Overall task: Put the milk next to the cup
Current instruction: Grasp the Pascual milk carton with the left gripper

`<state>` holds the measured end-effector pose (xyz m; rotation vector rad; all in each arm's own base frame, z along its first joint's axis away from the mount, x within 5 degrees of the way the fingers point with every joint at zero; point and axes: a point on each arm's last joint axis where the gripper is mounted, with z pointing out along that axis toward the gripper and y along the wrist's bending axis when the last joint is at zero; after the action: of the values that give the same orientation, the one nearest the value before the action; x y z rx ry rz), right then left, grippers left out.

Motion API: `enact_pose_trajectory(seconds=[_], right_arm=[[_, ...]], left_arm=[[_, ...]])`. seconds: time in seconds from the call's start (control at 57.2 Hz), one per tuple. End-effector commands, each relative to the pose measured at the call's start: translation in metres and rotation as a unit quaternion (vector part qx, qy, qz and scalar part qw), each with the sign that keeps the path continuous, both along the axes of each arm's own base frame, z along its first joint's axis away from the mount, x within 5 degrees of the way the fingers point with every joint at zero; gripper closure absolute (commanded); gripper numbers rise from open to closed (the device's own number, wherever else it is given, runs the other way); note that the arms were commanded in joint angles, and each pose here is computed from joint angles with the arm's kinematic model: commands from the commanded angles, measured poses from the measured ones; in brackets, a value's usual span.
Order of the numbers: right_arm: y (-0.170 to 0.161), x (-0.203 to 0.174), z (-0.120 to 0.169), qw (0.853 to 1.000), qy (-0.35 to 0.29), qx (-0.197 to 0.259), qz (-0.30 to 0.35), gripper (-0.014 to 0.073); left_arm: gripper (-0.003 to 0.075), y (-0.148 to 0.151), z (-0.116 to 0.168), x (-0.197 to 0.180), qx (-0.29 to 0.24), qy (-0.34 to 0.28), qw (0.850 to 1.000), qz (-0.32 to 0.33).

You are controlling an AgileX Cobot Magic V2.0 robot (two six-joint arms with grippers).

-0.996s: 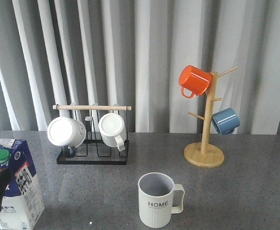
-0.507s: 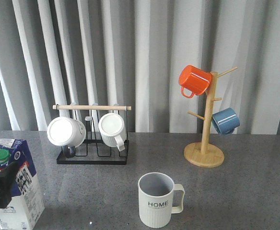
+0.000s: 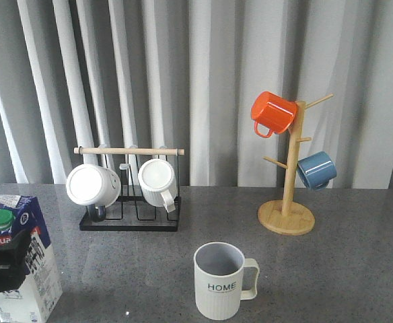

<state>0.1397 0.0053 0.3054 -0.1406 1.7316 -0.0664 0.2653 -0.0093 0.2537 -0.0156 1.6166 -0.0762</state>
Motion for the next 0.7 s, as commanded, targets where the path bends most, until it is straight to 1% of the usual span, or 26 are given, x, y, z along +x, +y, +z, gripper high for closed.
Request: enact_pose_trajectory(seconds=[0.0, 0.122, 0.385, 0.524, 0.594, 0.629, 0.682], right_arm=[[0.000, 0.000, 0.016, 0.999, -0.050, -0.006, 0.001, 0.0601], [0.000, 0.000, 0.016, 0.999, -0.050, -0.006, 0.001, 0.0601], [0.000, 0.000, 0.016, 0.999, -0.050, -0.006, 0.001, 0.0601], [0.000, 0.000, 0.016, 0.999, -0.050, -0.006, 0.001, 0.0601], [0.000, 0.000, 0.016, 0.999, -0.050, -0.006, 0.001, 0.0601], [0.000, 0.000, 0.016, 0.999, -0.050, -0.006, 0.001, 0.0601], [0.000, 0.000, 0.016, 0.999, -0.050, -0.006, 0.001, 0.0601]], left_arm=[[0.0007, 0.001, 0.021, 0.004, -0.013, -0.073, 0.997, 0.005], [0.0007, 0.001, 0.018, 0.008, -0.013, -0.077, 0.997, 0.005], [0.0008, 0.001, 0.022, 0.028, -0.012, -0.061, 0.998, 0.005], [0.0022, 0.003, 0.017, 0.033, -0.011, -0.051, 0.999, 0.007], [0.0047, 0.003, 0.015, 0.034, -0.009, -0.047, 0.999, 0.005], [0.0073, 0.003, 0.014, 0.035, -0.010, -0.043, 0.999, 0.005], [0.0137, 0.003, 0.013, 0.035, -0.014, -0.038, 0.999, 0.005]])
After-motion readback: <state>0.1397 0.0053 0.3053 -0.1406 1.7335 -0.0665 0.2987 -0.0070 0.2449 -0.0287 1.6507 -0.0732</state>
